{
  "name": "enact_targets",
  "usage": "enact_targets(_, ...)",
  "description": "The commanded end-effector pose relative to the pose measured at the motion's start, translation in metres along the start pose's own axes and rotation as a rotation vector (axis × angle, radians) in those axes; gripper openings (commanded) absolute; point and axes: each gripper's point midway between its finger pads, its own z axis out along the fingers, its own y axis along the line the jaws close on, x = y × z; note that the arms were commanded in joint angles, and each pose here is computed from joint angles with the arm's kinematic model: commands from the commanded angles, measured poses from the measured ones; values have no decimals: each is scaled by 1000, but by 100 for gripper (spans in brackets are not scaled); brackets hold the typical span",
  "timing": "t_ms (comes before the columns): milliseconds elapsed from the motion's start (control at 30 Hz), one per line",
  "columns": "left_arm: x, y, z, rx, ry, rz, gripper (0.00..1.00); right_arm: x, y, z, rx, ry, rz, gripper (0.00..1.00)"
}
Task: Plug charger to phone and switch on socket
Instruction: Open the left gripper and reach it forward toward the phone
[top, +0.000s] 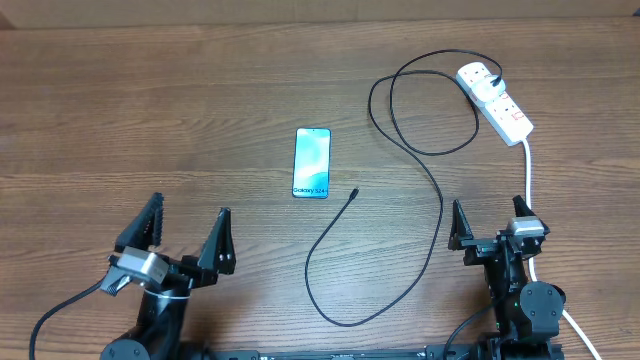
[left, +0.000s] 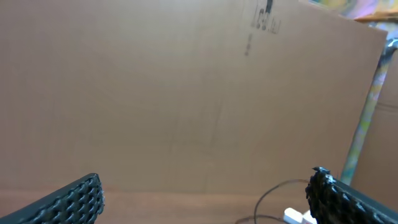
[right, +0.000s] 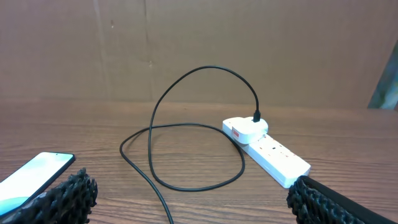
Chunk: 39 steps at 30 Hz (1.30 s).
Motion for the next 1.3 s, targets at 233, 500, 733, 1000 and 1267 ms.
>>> enact_targets(233,-52,-5,21,-75,160,49,100,1,0,0,2,-8,-5,100)
enact_targets(500,-44,-18,47,-25,517,-2,100,1,0,0,2,-8,-5,100)
enact_targets(733,-40,-44,63,147,578,-65,100,1,0,0,2,-8,-5,100)
enact_targets(1000,-43,-38,72,111,611,-73,100,1,0,0,2,-8,-5,100)
enact_targets(1267,-21,8,74,-204,953,-99,100,1,0,0,2,-8,-5,100)
